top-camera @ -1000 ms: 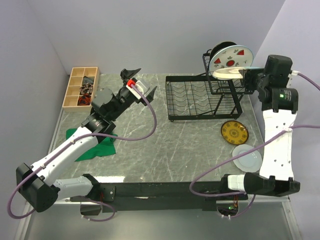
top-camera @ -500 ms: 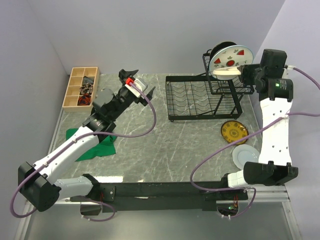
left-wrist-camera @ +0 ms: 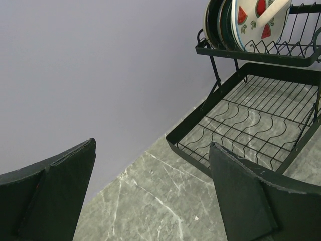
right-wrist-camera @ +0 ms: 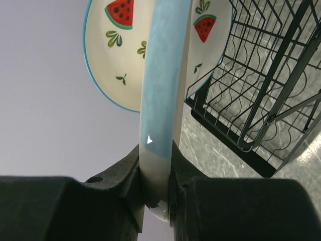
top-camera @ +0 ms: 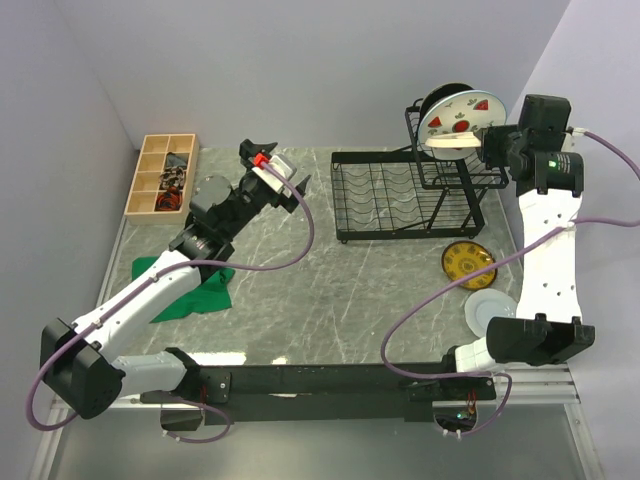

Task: Load the plates into the dish rack
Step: Insert the plate into the dish rack

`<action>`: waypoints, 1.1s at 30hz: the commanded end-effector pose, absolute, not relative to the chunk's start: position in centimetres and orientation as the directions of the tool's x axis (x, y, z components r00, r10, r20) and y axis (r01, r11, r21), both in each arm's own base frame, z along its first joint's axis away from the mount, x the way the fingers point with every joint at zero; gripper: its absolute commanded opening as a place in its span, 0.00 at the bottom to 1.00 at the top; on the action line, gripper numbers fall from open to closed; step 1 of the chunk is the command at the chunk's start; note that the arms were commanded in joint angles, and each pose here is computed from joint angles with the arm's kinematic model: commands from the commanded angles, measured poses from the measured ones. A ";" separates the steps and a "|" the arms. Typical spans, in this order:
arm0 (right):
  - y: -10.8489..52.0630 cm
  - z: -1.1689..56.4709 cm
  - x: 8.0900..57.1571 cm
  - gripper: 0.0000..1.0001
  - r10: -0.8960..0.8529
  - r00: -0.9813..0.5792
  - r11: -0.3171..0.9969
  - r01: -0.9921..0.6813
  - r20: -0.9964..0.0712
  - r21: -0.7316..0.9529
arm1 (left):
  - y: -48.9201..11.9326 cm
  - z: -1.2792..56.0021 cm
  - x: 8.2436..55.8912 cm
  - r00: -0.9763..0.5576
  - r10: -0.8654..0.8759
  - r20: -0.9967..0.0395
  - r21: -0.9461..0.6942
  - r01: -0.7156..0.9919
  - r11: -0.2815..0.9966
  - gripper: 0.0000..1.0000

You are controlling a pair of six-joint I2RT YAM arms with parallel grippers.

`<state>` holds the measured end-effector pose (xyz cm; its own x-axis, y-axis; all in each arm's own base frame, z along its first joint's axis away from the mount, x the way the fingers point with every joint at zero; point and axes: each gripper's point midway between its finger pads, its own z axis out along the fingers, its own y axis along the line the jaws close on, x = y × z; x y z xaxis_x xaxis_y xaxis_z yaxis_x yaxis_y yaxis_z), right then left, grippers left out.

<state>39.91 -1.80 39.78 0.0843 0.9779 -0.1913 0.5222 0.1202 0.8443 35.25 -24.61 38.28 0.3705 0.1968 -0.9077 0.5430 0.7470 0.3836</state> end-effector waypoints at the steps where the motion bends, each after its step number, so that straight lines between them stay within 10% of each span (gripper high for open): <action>1: -2.4 46.6 40.9 0.00 0.971 0.166 0.111 0.311 -0.169 0.944 | -24.5 39.7 35.2 0.396 0.157 -0.905 0.367 0.540 0.757 1.00; 33: -1.6 44.3 42.9 0.00 0.961 0.192 0.115 0.375 -0.198 0.920 | -23.7 38.8 34.9 0.369 0.152 -0.917 0.341 0.525 0.780 1.00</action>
<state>42.00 -1.29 37.03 0.0977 0.9697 -0.2238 0.5828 0.1265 0.8027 35.37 -24.37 36.69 0.3337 0.2021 -0.9208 0.5492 0.7522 0.3641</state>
